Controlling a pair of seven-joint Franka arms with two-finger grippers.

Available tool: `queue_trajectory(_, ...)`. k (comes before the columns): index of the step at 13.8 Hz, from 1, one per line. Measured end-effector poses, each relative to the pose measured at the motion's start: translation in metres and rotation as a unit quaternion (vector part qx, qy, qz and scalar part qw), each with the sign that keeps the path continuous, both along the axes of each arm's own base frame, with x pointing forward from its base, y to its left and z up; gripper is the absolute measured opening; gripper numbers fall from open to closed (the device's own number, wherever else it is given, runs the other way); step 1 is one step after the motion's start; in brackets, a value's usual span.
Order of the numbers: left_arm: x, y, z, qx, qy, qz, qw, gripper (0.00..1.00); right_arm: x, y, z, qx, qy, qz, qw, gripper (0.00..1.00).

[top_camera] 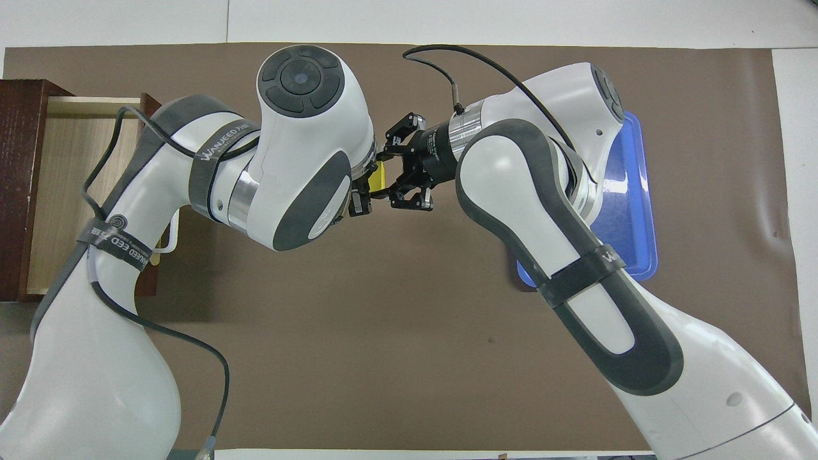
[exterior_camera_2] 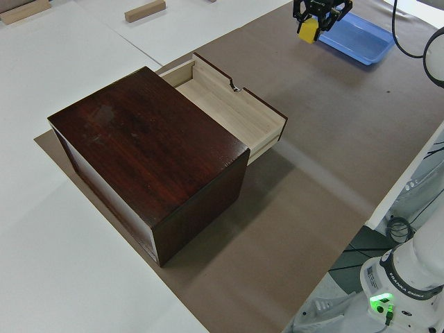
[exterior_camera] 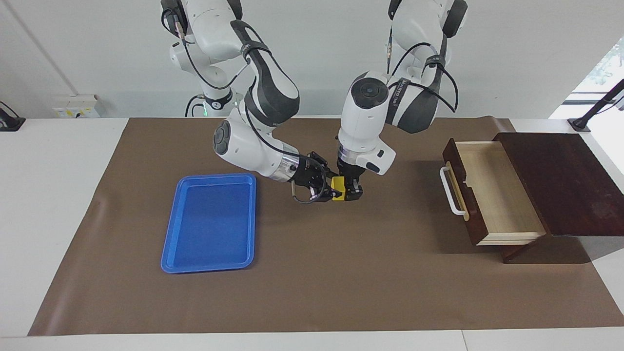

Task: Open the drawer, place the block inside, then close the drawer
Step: 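Grasp the cube with the left gripper and open the right gripper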

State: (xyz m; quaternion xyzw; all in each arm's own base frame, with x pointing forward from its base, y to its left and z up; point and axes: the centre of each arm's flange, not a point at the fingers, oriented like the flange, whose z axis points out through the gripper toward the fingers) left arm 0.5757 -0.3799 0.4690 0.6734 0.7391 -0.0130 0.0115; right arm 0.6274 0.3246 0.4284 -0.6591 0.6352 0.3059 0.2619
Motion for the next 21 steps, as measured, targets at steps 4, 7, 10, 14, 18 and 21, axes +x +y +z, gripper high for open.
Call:
queue_trajectory(4,0.0000,0.0000,0.0000,0.000,0.000,0.000,1.000,0.58,0.0000,0.0000,0.0000,0.000,0.000,0.000,1.000,0.55)
queue_trajectory(7,-0.0001,-0.0002,0.0000,0.000,0.000,0.000,1.000,0.58,0.0000,0.0000,0.0000,0.000,0.000,0.000,1.000,0.55)
queue_trajectory(10,-0.0009,-0.0013,-0.0002,0.001,0.000,0.000,1.000,0.58,0.0006,-0.0010,0.0000,0.000,0.002,-0.004,1.000,0.58)
queue_trajectory(14,-0.0006,-0.0007,-0.0002,0.003,-0.001,0.002,1.000,0.56,0.0006,-0.0016,-0.0010,-0.001,0.004,-0.005,1.000,0.79)
queue_trajectory(18,-0.0004,-0.0005,-0.0002,0.003,-0.002,0.002,1.000,0.56,0.0005,-0.0015,-0.0013,-0.001,0.004,-0.005,1.000,0.87)
queue_trajectory(21,0.0003,0.0005,-0.0002,0.004,-0.002,0.003,1.000,0.56,0.0006,-0.0018,-0.0015,-0.001,0.005,-0.006,1.000,0.88)
